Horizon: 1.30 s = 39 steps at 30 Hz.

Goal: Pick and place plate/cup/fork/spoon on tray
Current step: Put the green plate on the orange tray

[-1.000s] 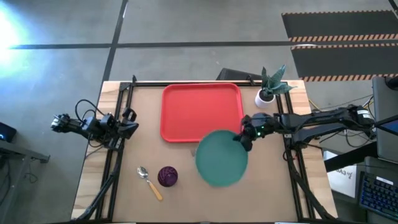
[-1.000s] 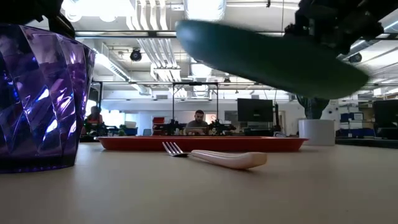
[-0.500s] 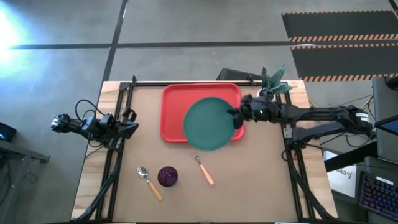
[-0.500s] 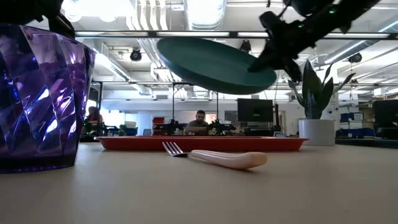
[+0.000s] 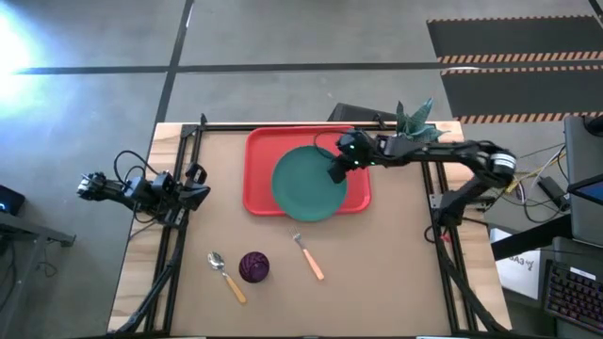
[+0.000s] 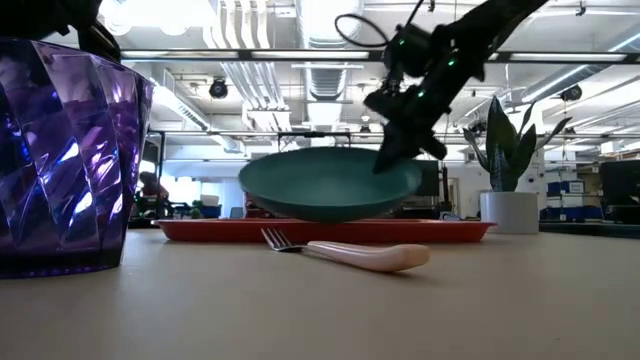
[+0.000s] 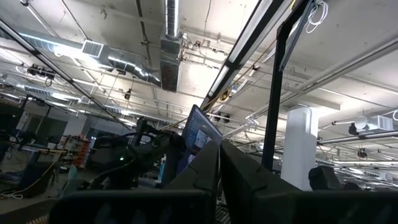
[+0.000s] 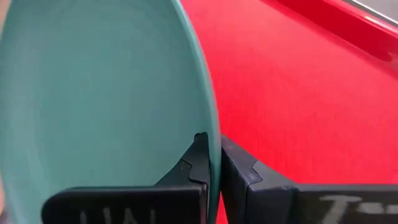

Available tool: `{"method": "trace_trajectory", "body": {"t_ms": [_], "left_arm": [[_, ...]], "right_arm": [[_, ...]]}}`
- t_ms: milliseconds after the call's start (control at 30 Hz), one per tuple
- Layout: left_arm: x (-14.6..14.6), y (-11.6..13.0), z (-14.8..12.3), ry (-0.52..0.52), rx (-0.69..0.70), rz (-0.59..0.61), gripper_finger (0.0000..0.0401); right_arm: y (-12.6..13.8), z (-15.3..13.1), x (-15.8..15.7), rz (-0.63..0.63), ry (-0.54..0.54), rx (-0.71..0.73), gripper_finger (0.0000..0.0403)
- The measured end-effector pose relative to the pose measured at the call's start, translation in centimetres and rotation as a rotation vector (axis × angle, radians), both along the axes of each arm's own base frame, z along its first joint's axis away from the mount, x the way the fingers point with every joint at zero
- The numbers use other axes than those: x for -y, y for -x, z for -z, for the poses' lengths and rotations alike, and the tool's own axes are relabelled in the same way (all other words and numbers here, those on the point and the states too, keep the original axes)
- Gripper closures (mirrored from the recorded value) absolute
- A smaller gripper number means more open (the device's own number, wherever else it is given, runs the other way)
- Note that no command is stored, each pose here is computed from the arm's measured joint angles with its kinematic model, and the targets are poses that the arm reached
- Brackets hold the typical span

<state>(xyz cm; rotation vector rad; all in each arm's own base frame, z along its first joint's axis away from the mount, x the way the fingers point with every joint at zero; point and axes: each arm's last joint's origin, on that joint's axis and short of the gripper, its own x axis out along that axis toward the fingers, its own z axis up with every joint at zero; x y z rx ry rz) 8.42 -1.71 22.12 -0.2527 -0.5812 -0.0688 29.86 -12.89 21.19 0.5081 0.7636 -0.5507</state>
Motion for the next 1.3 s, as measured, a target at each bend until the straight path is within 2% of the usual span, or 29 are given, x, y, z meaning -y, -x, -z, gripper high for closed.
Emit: {"method": "trace_trajectory", "body": {"t_ms": [200, 400, 700, 1167, 1300], "left_arm": [[0.0, 0.0, 0.0, 0.0, -0.001, 0.001, 0.0401], [0.0, 0.0, 0.1, -0.002, -0.007, 0.001, 0.0401], [0.1, -0.2, 0.3, 0.012, -0.032, 0.015, 0.0401], [0.1, -0.2, 0.4, 0.011, -0.045, 0.016, 0.0401], [0.1, -0.2, 0.4, 0.048, -0.046, 0.039, 0.0401]], "right_arm": [[-2.2, 0.9, 2.4, 0.032, 0.018, -0.027, 0.0395], [-2.9, 2.4, 3.7, 0.041, -0.037, -0.113, 0.0395], [-1.3, 4.6, 3.7, 0.063, -0.098, -0.271, 0.0393], [1.0, 6.3, 4.6, 0.036, -0.101, -0.376, 0.0393], [1.2, 6.3, 5.0, 0.03, -0.096, -0.374, 0.0393]]}}
